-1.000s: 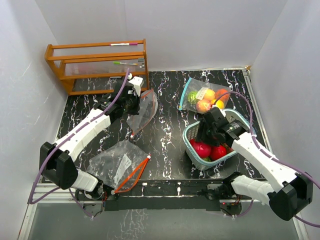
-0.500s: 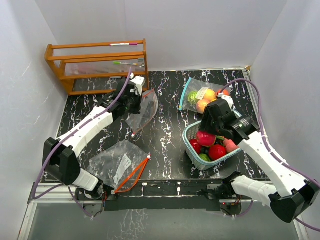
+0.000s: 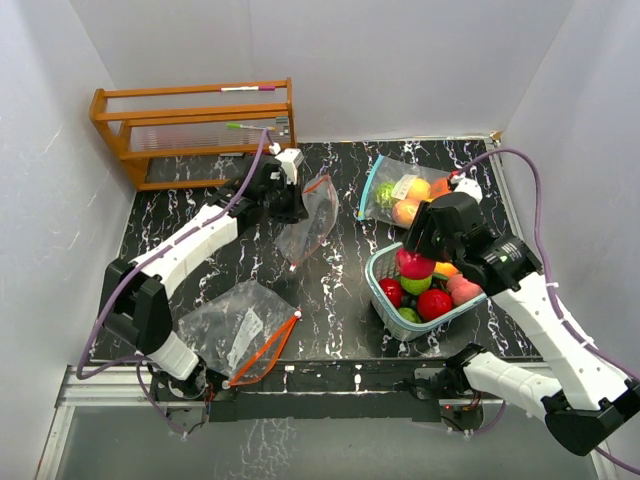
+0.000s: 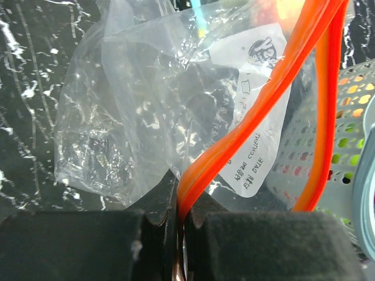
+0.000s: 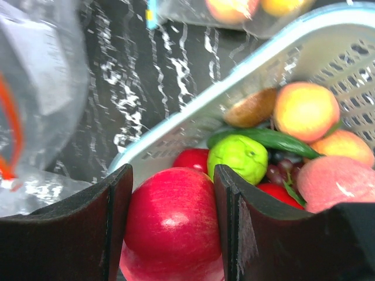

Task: Place the food in the zip-top bag and seal the zipper
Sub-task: Pick up the fake vegetable from the bin, then place the fake vegetable in the zipper food storage bag.

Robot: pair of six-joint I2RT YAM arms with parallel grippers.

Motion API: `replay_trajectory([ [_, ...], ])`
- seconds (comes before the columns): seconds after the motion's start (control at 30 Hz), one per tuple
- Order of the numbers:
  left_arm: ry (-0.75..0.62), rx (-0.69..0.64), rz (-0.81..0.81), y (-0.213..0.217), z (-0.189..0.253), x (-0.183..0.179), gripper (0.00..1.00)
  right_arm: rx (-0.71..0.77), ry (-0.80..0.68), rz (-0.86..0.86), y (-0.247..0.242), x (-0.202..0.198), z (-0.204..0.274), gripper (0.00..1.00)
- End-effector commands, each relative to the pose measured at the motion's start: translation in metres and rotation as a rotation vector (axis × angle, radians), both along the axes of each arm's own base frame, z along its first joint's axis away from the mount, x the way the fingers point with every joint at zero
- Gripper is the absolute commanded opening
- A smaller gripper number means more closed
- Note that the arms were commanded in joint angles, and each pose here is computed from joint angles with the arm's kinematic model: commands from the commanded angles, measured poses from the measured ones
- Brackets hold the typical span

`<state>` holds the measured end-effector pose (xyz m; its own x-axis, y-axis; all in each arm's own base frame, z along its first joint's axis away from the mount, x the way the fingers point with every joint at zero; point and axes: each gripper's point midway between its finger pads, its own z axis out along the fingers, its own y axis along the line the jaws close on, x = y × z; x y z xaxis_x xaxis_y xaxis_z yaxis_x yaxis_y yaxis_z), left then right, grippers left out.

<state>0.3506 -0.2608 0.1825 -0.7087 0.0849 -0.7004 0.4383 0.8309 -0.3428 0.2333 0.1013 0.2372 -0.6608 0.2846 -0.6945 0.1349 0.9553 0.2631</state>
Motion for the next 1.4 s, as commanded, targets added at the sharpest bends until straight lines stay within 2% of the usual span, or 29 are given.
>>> replay_trajectory([
  [0.0, 0.001, -0.118, -0.046, -0.028, 0.020, -0.002, 0.00, 0.136, -0.207, 0.055, 0.023, 0.023, 0.069, 0.08],
  [0.37, 0.042, -0.123, -0.087, -0.051, 0.000, -0.018, 0.00, 0.377, -0.353, 0.205, 0.090, 0.065, 0.106, 0.08],
  [0.7, 0.041, -0.106, -0.080, -0.048, -0.006, -0.019, 0.00, 0.569, -0.402, 0.347, 0.154, 0.094, 0.120, 0.08],
  [1.03, 0.038, -0.115, -0.087, -0.051, -0.004, -0.019, 0.00, 0.624, -0.377, 0.363, 0.182, 0.093, 0.094, 0.08],
  [1.37, 0.032, -0.138, -0.100, -0.051, 0.008, -0.024, 0.00, 0.452, -0.390, 0.141, 0.147, 0.113, 0.036, 0.08],
])
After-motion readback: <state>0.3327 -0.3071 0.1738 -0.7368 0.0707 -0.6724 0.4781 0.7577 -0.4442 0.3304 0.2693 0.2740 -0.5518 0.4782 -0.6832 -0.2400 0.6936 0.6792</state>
